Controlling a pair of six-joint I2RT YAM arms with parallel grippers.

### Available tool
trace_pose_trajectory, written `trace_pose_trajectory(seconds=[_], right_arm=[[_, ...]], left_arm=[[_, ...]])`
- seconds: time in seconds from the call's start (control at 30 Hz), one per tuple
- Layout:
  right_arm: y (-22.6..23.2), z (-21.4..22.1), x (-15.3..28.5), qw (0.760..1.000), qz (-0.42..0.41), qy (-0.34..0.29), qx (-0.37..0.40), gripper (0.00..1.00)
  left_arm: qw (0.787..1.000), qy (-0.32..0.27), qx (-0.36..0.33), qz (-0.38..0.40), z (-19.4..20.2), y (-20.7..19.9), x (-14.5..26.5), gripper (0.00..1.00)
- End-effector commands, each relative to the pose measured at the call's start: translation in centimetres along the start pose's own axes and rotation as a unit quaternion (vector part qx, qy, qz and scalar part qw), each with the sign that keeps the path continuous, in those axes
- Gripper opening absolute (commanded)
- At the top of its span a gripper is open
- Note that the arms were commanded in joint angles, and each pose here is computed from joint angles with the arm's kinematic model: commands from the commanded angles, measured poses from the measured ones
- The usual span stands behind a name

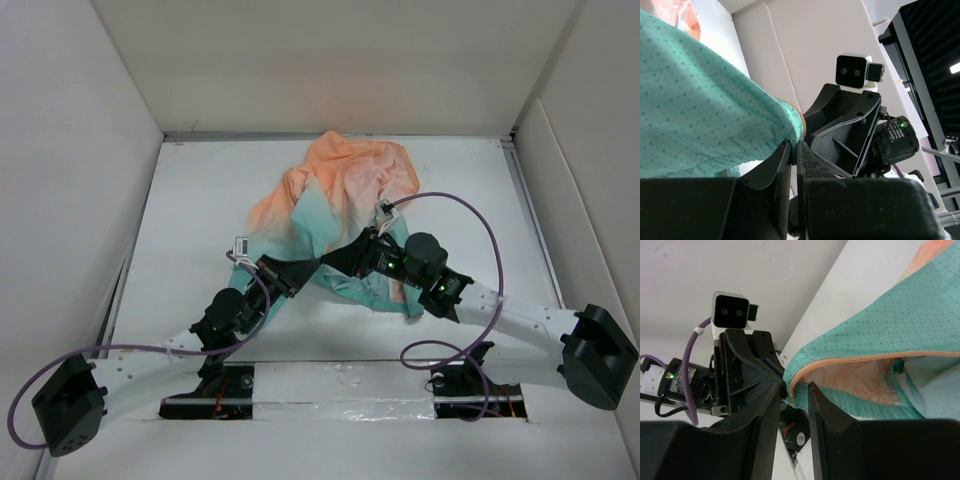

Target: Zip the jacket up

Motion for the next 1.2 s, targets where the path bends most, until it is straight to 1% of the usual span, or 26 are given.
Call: trace_pose_trajectory(seconds=[0.0, 0.07, 0.1, 0.13, 0.2, 0.23, 0.3, 0.33, 0.37, 0.43, 0.47, 0.5, 0.57, 0.63, 0.67, 0.7, 0.77, 0.8, 0.9, 1.0, 1.17], right_arm=[[1.7, -0.8, -0.3, 0.999, -0.025, -0.019, 0.011, 0.32], [1.6, -0.9, -0.4, 0.999, -0.022, -0.021, 0.01, 0.29], [1.5, -0.9, -0.5, 1.0, -0.021, -0.022, 0.009, 0.27], [1.6, -1.0, -0.4, 0.999, -0.023, -0.024, 0.008, 0.22], [1.8, -1.1, -0.4, 0.999, -0.029, -0.029, 0.007, 0.18], [1.9, -1.2, -0.4, 0.999, -0.03, -0.029, 0.008, 0.12], [2.3, -1.3, -0.4, 0.999, -0.034, -0.03, 0.008, 0.06], [2.4, -1.3, -0.3, 0.999, -0.035, -0.03, 0.008, 0.01], [2.5, -1.4, -0.3, 0.999, -0.035, -0.032, 0.003, 0.0], [2.4, -1.9, 0.0, 0.999, -0.031, -0.031, -0.003, 0.0], [2.5, -2.1, 0.1, 0.999, -0.032, -0.027, -0.01, 0.0], [2.6, -1.8, 0.4, 0.999, -0.036, -0.008, -0.014, 0.0], [2.7, -2.8, 0.8, 0.999, -0.041, -0.007, -0.025, 0.0], [3.3, -2.8, 1.3, 0.997, -0.059, 0.028, -0.027, 0.0], [3.3, -3.2, 1.3, 0.998, -0.059, 0.023, -0.027, 0.0], [3.8, -2.7, 1.4, 0.996, -0.07, 0.042, -0.03, 0.0], [3.5, -3.2, 1.5, 0.995, -0.073, 0.046, -0.043, 0.0], [4.1, -2.6, 1.7, 0.993, -0.091, 0.066, -0.042, 0.0], [4.2, -2.3, 1.8, 0.989, -0.107, 0.088, -0.051, 0.0], [4.2, -1.9, 1.7, 0.986, -0.116, 0.103, -0.059, 0.0], [4.2, -1.9, 1.8, 0.985, -0.119, 0.109, -0.062, 0.0]], left_arm=[[0.999, -0.009, 0.015, 0.037, -0.6, -1.6, 0.2, 0.0], [0.999, -0.009, 0.018, 0.042, -0.6, -1.8, 0.2, 0.0], [0.999, -0.007, 0.017, 0.043, -0.5, -1.7, 0.2, 0.0], [0.999, -0.006, 0.018, 0.045, -0.5, -1.8, 0.2, 0.0], [0.999, -0.002, 0.018, 0.045, -0.3, -1.8, 0.2, 0.0], [0.999, 0.0, 0.019, 0.046, -0.3, -1.8, 0.2, 0.0], [0.999, 0.009, 0.014, 0.047, 0.1, -1.7, 0.2, 0.0], [0.999, 0.012, 0.011, 0.046, 0.2, -1.7, 0.2, 0.02], [0.999, 0.015, 0.008, 0.048, 0.3, -1.8, 0.2, 0.12], [0.999, 0.017, 0.002, 0.047, 0.3, -1.7, 0.3, 0.23], [0.999, 0.017, 0.001, 0.047, 0.4, -1.6, 0.4, 0.34], [0.999, 0.011, -0.002, 0.05, 0.1, -1.7, 0.5, 0.38], [0.999, 0.01, -0.006, 0.043, 0.1, -1.5, 0.6, 0.39], [0.999, 0.002, -0.013, 0.045, -0.3, -1.6, 0.7, 0.39], [0.999, 0.003, -0.015, 0.044, -0.3, -1.5, 0.7, 0.38], [0.999, -0.001, -0.016, 0.044, -0.4, -1.6, 0.7, 0.38], [0.999, -0.002, -0.023, 0.042, -0.5, -1.6, 0.6, 0.37], [0.999, -0.002, -0.027, 0.041, -0.5, -1.6, 0.6, 0.37], [0.999, 0.001, -0.035, 0.035, -0.4, -1.4, 0.3, 0.36], [0.999, 0.003, -0.042, 0.034, -0.2, -1.3, 0.0, 0.36], [0.998, -0.003, -0.05, 0.044, -0.5, -1.8, -0.1, 0.36]])
Point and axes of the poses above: each gripper's point midway between its finger pads, its own x axis back along the fingers, its own y axis along the line the jaws close on, z = x × y, the point moved 2 cm from there along x, back along the fingers, and after that the axes turned 10 degrees about -x, right-handed, at the moved point
